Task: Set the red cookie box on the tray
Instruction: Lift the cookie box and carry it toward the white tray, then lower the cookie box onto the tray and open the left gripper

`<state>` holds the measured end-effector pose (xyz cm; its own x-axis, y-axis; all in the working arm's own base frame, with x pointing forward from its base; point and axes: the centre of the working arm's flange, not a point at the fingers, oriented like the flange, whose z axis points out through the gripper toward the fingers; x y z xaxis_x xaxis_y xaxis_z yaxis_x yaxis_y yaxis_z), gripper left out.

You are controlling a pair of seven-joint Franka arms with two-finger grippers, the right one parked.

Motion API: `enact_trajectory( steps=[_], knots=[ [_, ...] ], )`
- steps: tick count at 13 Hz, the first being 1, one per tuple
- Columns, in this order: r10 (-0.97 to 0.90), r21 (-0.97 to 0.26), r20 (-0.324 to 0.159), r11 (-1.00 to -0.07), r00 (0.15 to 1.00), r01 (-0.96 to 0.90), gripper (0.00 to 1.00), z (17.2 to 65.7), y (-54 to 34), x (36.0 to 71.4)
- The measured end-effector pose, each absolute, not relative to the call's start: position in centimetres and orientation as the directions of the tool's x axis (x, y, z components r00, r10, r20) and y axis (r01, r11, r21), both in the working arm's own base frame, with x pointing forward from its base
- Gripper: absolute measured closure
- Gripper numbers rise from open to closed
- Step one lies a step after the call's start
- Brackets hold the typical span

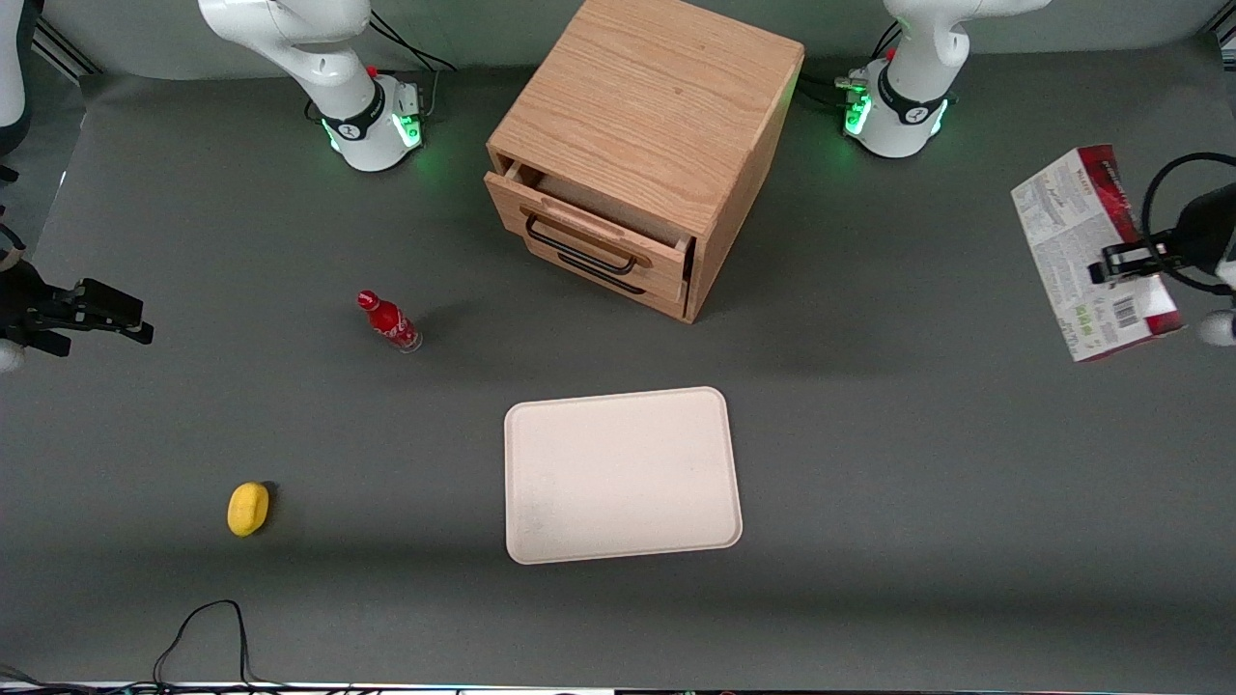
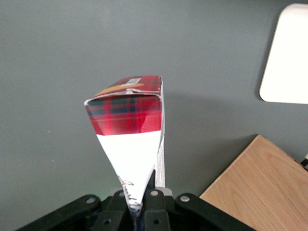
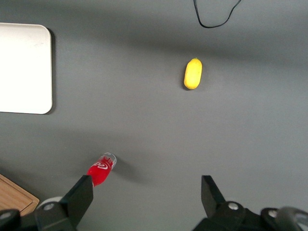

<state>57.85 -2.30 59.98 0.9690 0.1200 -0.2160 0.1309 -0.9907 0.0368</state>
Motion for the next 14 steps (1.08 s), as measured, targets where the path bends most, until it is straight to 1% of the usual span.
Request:
enact_trajectory(
  steps=[2,4,6,9,12,14],
  knots=[
    [0.049,0.046,-0.195,-0.997,0.980,0.059,0.93,58.2,-7.3,59.0],
    [0.016,0.045,-0.194,-0.999,0.981,0.025,0.93,55.0,-13.7,60.3],
    [0.023,0.042,-0.179,-0.999,0.984,0.031,0.93,51.0,-20.7,62.3],
    [0.092,0.039,-0.160,-0.994,0.983,0.099,0.93,44.0,-30.9,65.6],
    [0.091,0.072,-0.116,-0.992,0.989,0.100,0.93,37.2,-35.8,67.9],
    [0.098,0.083,-0.099,-0.991,0.990,0.107,0.93,35.2,-36.0,68.8]
  ],
)
